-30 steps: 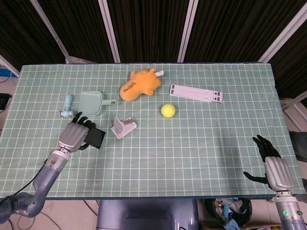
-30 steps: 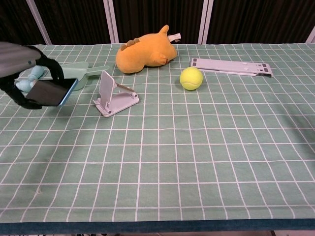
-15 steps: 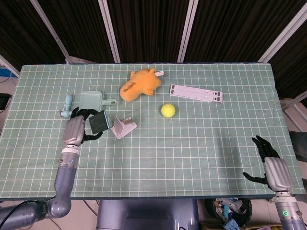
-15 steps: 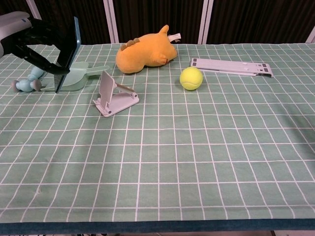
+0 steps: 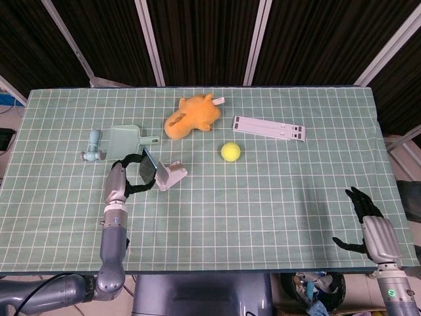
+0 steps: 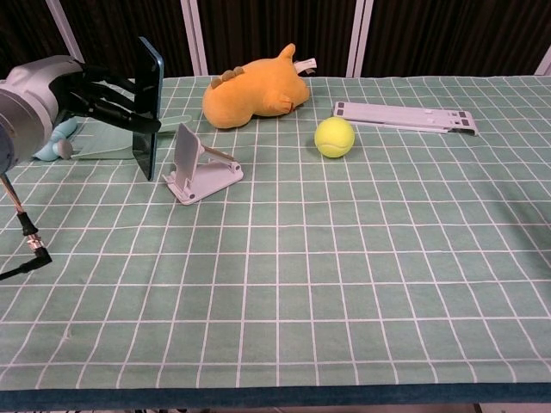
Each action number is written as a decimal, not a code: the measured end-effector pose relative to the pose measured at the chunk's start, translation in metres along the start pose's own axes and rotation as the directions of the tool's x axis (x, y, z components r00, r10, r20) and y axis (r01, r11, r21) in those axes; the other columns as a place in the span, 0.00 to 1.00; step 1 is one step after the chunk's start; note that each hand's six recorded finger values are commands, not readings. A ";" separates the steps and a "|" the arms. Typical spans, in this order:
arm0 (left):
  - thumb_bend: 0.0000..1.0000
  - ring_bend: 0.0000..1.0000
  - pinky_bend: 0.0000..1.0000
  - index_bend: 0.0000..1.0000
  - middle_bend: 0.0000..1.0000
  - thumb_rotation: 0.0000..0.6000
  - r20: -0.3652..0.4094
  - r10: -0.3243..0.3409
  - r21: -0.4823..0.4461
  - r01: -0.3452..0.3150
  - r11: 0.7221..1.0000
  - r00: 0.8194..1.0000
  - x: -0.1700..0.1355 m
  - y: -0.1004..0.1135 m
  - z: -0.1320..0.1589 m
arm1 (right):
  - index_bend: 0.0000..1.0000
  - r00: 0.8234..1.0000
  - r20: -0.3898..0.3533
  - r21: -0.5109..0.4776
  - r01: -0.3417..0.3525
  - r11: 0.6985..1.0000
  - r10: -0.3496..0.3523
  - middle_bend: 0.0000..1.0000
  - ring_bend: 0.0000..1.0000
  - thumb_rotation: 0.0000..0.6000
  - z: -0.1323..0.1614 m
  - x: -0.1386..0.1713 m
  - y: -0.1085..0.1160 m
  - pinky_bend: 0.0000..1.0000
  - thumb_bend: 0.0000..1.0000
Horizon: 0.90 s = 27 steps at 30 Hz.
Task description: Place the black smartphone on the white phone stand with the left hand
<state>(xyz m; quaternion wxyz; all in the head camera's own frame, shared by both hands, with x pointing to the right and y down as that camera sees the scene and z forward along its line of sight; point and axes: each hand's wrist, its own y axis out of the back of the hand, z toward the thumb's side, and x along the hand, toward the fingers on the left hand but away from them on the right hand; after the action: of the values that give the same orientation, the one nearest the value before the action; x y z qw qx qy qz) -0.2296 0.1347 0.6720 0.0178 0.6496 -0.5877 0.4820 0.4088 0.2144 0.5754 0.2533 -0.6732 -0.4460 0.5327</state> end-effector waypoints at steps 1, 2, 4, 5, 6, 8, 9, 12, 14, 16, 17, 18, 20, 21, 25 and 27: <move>0.38 0.14 0.03 0.50 0.55 1.00 -0.004 0.000 -0.008 0.000 1.000 1.000 0.000 -0.002 0.000 | 0.00 1.000 0.001 -0.001 0.000 1.000 0.000 0.00 0.00 1.00 0.000 0.000 0.000 0.19 0.16; 0.38 0.14 0.03 0.50 0.55 1.00 -0.006 -0.001 -0.015 0.001 1.000 1.000 0.000 -0.003 0.001 | 0.00 1.000 0.001 -0.002 0.000 1.000 0.000 0.00 0.00 1.00 0.000 0.000 0.000 0.19 0.16; 0.38 0.15 0.03 0.50 0.55 1.00 -0.008 -0.004 -0.032 0.004 0.999 1.000 0.001 -0.007 0.004 | 0.00 1.000 0.002 -0.004 -0.001 1.000 0.001 0.00 0.00 1.00 0.000 0.000 0.000 0.19 0.16; 0.38 0.14 0.03 0.50 0.55 1.00 -0.009 -0.005 -0.043 0.005 0.999 1.000 0.001 -0.009 0.005 | 0.00 1.000 0.002 -0.005 -0.001 1.000 0.001 0.00 0.00 1.00 0.000 0.000 0.000 0.19 0.16; 0.38 0.14 0.03 0.50 0.55 1.00 -0.012 -0.007 -0.058 0.006 0.998 1.000 0.001 -0.010 0.006 | 0.00 1.000 0.003 -0.006 -0.002 1.000 0.002 0.00 0.00 1.00 0.000 0.000 0.000 0.19 0.16; 0.38 0.14 0.03 0.51 0.55 1.00 -0.024 -0.013 -0.082 0.011 0.997 1.000 0.002 -0.013 0.006 | 0.00 1.000 0.003 -0.006 -0.002 1.000 0.002 0.00 0.00 1.00 0.000 0.000 0.000 0.19 0.16; 0.38 0.14 0.03 0.51 0.55 1.00 -0.036 -0.020 -0.099 0.016 0.995 0.999 0.002 -0.015 0.006 | 0.00 1.000 0.004 -0.006 -0.002 1.000 0.003 0.00 0.00 1.00 0.000 0.000 0.000 0.19 0.16; 0.38 0.14 0.03 0.50 0.55 1.00 -0.060 -0.039 -0.126 0.031 0.992 0.997 0.003 -0.021 0.007 | 0.00 1.000 0.005 -0.009 -0.002 1.000 0.002 0.00 0.00 1.00 -0.001 -0.001 0.000 0.19 0.16; 0.38 0.14 0.03 0.50 0.55 1.00 -0.061 -0.043 -0.128 0.035 0.991 0.997 0.004 -0.024 0.008 | 0.00 1.000 0.006 -0.010 -0.002 1.000 0.002 0.00 0.00 1.00 -0.001 -0.001 0.001 0.19 0.16; 0.38 0.14 0.03 0.50 0.55 1.00 -0.061 -0.045 -0.127 0.037 0.991 0.997 0.005 -0.027 0.008 | 0.00 1.000 0.007 -0.012 -0.002 1.000 0.002 0.00 0.00 1.00 -0.001 -0.001 0.001 0.19 0.16; 0.38 0.14 0.03 0.50 0.55 1.00 -0.061 -0.045 -0.126 0.037 0.991 0.997 0.006 -0.027 0.008 | 0.00 1.000 0.007 -0.012 -0.003 1.000 0.003 0.00 0.00 1.00 -0.001 -0.001 0.001 0.19 0.16; 0.38 0.14 0.03 0.50 0.55 1.00 -0.062 -0.045 -0.125 0.037 0.991 0.997 0.007 -0.028 0.008 | 0.00 1.000 0.008 -0.013 -0.003 1.000 0.003 0.00 0.00 1.00 -0.001 -0.001 0.001 0.19 0.16; 0.38 0.14 0.03 0.50 0.55 1.00 -0.061 -0.044 -0.125 0.036 0.991 0.997 0.008 -0.028 0.008 | 0.00 1.000 0.008 -0.014 -0.003 1.000 0.003 0.00 0.00 1.00 -0.001 -0.001 0.001 0.19 0.16; 0.38 0.14 0.03 0.50 0.55 1.00 -0.060 -0.042 -0.124 0.034 0.992 0.997 0.009 -0.028 0.007 | 0.00 1.000 0.008 -0.014 -0.003 1.000 0.003 0.00 0.00 1.00 -0.001 -0.001 0.001 0.19 0.16; 0.38 0.14 0.03 0.50 0.55 1.00 -0.053 -0.037 -0.112 0.031 0.993 0.998 0.012 -0.028 0.008 | 0.00 1.000 0.009 -0.015 -0.005 1.000 0.005 0.00 0.00 1.00 -0.002 -0.002 0.000 0.19 0.16; 0.38 0.14 0.03 0.50 0.55 1.00 -0.048 -0.033 -0.102 0.028 0.994 0.998 0.013 -0.027 0.009 | 0.00 1.000 0.009 -0.016 -0.007 1.000 0.007 0.00 0.00 1.00 -0.001 -0.002 0.000 0.19 0.16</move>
<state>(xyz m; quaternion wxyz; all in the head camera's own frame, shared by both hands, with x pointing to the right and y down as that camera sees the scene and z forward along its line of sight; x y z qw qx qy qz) -0.2053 0.1275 0.6902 0.0725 0.6448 -0.6005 0.4673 0.4100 0.2130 0.5766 0.2443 -0.6742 -0.4490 0.5330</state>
